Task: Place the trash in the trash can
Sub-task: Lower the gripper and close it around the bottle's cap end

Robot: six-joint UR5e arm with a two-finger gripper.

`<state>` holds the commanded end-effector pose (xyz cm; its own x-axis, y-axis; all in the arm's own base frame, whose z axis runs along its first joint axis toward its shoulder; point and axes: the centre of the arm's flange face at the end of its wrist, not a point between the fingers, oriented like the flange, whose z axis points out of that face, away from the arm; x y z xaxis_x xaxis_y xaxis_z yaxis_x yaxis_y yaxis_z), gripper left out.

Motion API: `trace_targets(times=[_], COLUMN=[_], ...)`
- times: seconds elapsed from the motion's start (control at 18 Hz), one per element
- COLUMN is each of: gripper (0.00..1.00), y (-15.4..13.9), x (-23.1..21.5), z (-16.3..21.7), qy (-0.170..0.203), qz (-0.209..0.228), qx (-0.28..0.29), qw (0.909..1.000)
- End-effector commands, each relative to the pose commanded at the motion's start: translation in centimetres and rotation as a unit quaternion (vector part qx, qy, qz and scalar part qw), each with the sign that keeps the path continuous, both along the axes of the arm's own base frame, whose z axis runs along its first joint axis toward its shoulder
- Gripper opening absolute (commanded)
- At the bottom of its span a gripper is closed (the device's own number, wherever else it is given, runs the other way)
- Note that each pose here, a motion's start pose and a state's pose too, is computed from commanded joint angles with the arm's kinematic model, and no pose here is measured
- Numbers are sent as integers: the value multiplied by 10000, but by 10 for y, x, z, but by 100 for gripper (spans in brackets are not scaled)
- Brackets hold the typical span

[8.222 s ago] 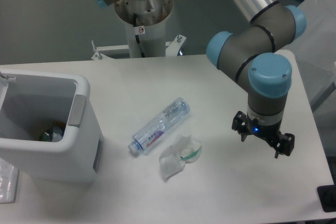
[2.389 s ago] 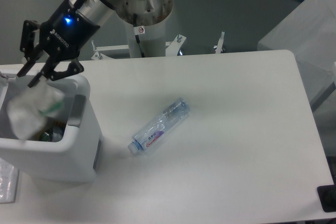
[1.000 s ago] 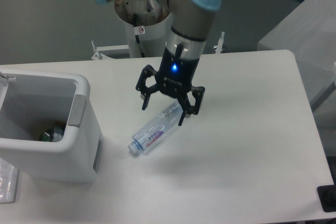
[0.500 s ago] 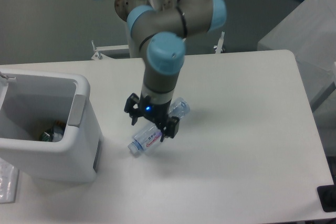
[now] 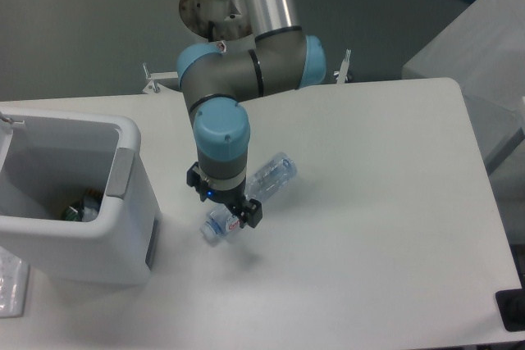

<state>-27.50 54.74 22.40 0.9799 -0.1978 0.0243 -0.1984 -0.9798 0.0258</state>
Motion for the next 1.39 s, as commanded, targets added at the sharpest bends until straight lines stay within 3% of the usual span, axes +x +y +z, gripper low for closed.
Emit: trace_targets(times=[0.56, 0.72, 0.89, 1.0, 1.39], gripper=[100, 87, 63, 55, 52], y=[7, 9, 9, 9, 13], x=[3, 6, 6, 5, 0], z=[-24, -27, -27, -25, 1], qy=[-35, 125, 140, 153, 240], qz=[-11, 0, 15, 23, 9], qx=[-158, -309, -319, -301, -61], qw=[9999, 9994, 9994, 9994, 9997])
